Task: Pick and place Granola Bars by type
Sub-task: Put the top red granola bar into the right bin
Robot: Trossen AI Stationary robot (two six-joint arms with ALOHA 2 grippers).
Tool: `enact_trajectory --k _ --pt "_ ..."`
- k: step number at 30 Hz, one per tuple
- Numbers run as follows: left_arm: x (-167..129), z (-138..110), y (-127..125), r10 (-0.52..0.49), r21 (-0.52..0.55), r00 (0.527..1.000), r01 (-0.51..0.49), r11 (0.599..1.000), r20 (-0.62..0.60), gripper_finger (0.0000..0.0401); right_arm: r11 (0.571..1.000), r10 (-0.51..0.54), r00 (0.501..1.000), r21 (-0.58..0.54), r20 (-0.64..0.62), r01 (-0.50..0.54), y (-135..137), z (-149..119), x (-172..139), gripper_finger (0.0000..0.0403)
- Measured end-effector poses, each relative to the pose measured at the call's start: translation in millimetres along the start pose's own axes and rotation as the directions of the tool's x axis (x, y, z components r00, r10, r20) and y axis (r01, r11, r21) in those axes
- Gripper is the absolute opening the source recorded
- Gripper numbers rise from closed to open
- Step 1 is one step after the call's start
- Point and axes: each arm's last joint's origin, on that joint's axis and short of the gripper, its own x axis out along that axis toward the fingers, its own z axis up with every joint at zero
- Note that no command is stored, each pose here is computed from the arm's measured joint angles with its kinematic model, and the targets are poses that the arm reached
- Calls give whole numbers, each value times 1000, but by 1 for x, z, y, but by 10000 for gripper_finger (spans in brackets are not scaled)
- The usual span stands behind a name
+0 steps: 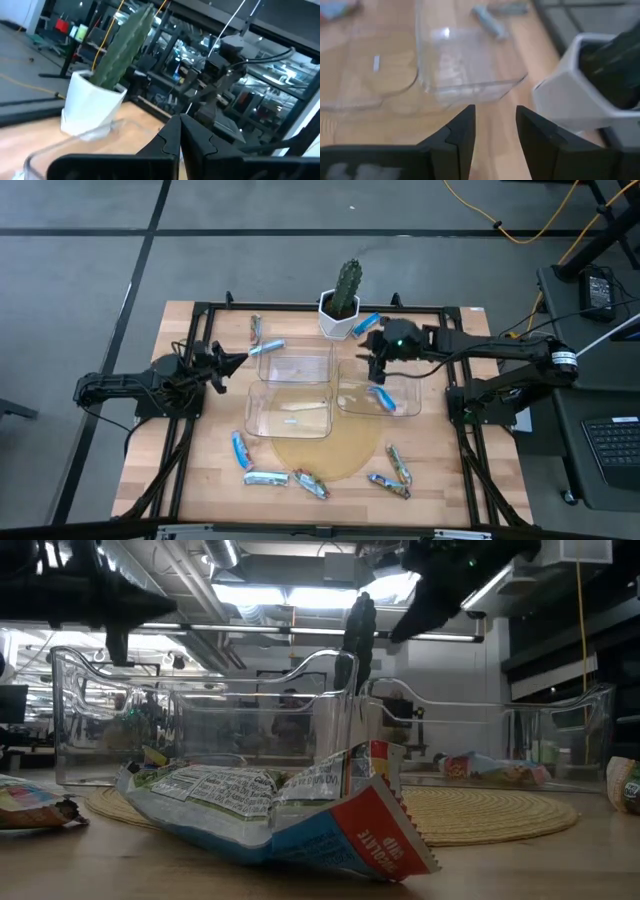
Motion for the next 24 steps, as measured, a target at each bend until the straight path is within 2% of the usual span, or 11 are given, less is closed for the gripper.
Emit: enact_trajectory --k 3,6,12,15,19,24 --pt "0 20 -9 3 53 999 -5 999 38 2 999 -42 998 -4 40 42 -14 3 -12 143" --pt "2 46 -21 49 127 998 -54 990 43 2 996 -85 994 1 72 85 -29 3 -24 143" --pt "19 96 -49 246 261 966 -217 940 -84 2 993 -97 978 -41 184 106 -55 7 -41 143" --pt "33 122 -64 367 300 922 -319 899 -121 2 993 -99 962 -40 255 113 -67 11 -43 143" --pt "53 155 -78 529 295 839 -477 828 -127 2 994 -78 937 -42 341 98 -78 16 -46 143" --pt "79 178 -78 668 310 724 -603 735 -175 2 992 -93 907 -42 410 121 -86 21 -50 143"
